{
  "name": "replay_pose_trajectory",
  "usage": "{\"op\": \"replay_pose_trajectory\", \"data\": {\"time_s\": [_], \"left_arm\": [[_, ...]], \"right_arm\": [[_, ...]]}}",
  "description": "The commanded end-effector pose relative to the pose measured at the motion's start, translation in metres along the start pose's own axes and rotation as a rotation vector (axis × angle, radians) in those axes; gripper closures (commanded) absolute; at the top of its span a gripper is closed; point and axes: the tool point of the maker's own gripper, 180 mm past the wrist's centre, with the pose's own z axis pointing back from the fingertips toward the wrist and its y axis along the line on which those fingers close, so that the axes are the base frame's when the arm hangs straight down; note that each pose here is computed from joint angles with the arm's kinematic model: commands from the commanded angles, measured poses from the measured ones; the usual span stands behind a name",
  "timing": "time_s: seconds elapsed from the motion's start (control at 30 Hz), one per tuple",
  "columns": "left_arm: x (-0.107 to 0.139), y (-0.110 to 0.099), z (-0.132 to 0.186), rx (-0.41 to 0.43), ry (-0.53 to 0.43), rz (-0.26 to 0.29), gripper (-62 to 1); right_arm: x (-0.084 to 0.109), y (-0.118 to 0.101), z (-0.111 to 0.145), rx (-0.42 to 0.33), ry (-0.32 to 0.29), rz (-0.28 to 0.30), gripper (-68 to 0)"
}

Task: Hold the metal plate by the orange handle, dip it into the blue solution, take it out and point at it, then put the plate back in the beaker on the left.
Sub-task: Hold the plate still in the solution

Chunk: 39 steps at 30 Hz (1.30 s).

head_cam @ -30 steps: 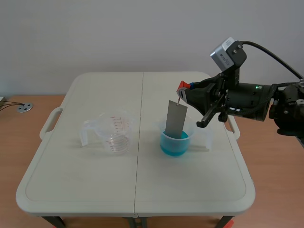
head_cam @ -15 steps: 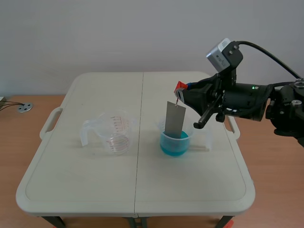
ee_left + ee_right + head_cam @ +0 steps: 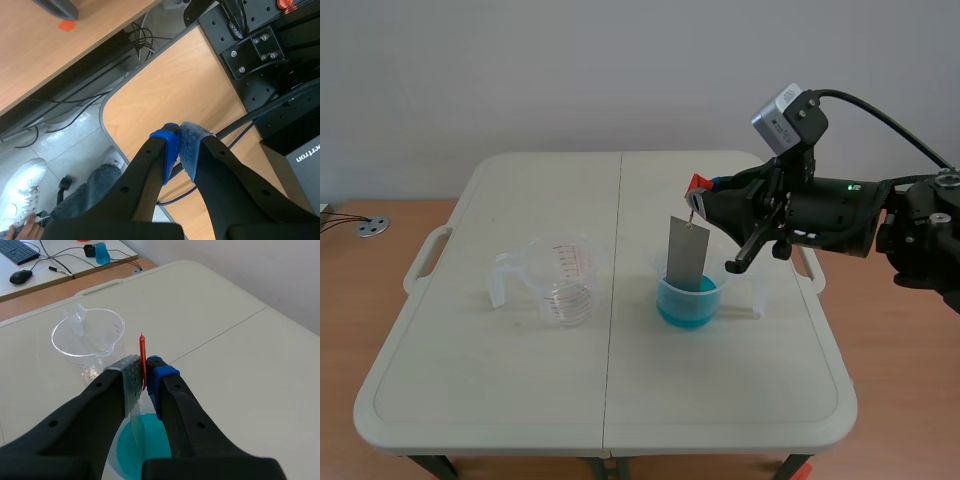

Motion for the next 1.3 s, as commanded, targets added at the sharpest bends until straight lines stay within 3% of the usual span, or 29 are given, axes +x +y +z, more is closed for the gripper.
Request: {"op": "replay_pose_trajectory", "data": {"time_s": [0.0, 0.4, 0.77, 1.27], "left_arm": [[0.005, -0.004, -0.001, -0.012, -0.017, 0.002, -2.7], [0.005, -0.004, -0.001, -0.012, -0.017, 0.002, -2.7], [0.005, -0.004, -0.001, -0.012, -0.017, 0.002, -2.7], [0.006, -0.004, -0.001, -0.011, -0.02, 0.002, -2.7]], "right_arm": [[-0.001, -0.004, 0.002, 0.005, 0.018, 0.014, -1.5], [-0.001, -0.004, 0.002, 0.005, 0.017, 0.013, -1.5], [0.011, -0.006, 0.003, -0.001, -0.035, 0.018, -1.5], [0.062, -0.007, 0.015, 0.014, -0.135, 0.112, -1.5]]}}
